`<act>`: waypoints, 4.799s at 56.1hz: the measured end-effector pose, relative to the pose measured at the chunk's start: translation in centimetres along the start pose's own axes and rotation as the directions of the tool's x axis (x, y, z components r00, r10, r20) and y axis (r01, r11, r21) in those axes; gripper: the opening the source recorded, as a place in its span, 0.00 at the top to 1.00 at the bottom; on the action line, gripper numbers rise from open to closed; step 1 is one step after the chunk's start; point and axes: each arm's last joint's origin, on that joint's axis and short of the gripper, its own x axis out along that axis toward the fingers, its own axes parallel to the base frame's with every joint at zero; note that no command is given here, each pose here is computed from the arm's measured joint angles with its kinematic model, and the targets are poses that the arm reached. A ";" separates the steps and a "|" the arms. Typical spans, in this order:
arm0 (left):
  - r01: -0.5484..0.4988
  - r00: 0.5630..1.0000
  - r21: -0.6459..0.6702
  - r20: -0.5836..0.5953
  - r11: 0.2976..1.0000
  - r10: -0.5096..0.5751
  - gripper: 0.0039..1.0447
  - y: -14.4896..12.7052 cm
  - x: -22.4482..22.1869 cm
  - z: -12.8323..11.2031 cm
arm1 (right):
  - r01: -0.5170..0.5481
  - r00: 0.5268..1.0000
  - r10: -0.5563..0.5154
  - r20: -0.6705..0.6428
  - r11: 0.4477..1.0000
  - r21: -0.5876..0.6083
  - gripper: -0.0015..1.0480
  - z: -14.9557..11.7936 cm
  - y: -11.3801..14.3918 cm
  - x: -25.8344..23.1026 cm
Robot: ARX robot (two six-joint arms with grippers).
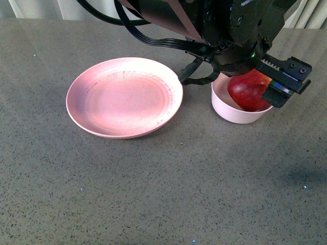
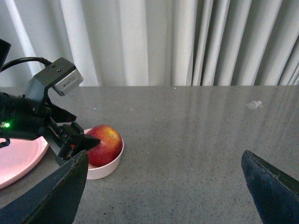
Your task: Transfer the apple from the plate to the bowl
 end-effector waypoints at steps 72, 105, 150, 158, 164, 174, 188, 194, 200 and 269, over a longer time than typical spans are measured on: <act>-0.574 0.588 -0.469 0.335 0.672 0.736 0.99 9.9 -28.0 -13.0 | 0.000 1.000 0.000 0.000 1.000 0.000 0.09 0.0 0.0 0.0; -0.580 0.571 -0.471 0.347 0.665 0.744 0.99 6.9 -32.7 -18.9 | 0.000 1.000 0.000 0.000 1.000 0.000 0.09 0.0 0.0 0.0; -0.576 0.571 -0.469 0.356 0.670 0.740 0.99 4.2 -34.8 -20.0 | 0.000 1.000 0.000 0.000 1.000 0.000 0.09 0.0 0.0 0.0; -0.576 0.570 -0.469 0.357 0.670 0.740 0.99 3.9 -35.2 -20.2 | 0.000 1.000 0.000 0.000 1.000 0.000 0.09 0.0 0.0 0.0; -0.576 0.569 -0.469 0.357 0.670 0.740 0.99 3.7 -35.3 -20.3 | 0.000 1.000 0.000 0.000 1.000 0.000 0.09 0.0 0.0 0.0; -0.577 0.569 -0.468 0.357 0.669 0.741 0.99 3.4 -35.5 -20.4 | 0.000 1.000 0.000 0.000 1.000 0.000 0.09 0.0 0.0 0.0; -0.577 0.586 -0.469 0.334 0.669 0.739 0.99 2.5 -35.9 -21.2 | 0.000 1.000 0.000 0.000 1.000 0.000 0.09 0.0 0.0 0.0; -0.577 0.579 -0.468 0.343 0.669 0.740 0.99 2.4 -36.0 -21.2 | 0.000 1.000 0.000 0.000 1.000 0.000 0.09 0.0 0.0 0.0; -0.577 0.579 -0.469 0.343 0.669 0.740 0.99 2.4 -36.0 -21.2 | 0.000 1.000 0.000 0.000 1.000 0.000 0.09 0.0 0.0 0.0; -0.578 0.578 -0.468 0.344 0.669 0.740 0.08 2.4 -36.0 -21.2 | 0.000 1.000 0.000 0.000 1.000 0.000 0.09 0.0 0.0 0.0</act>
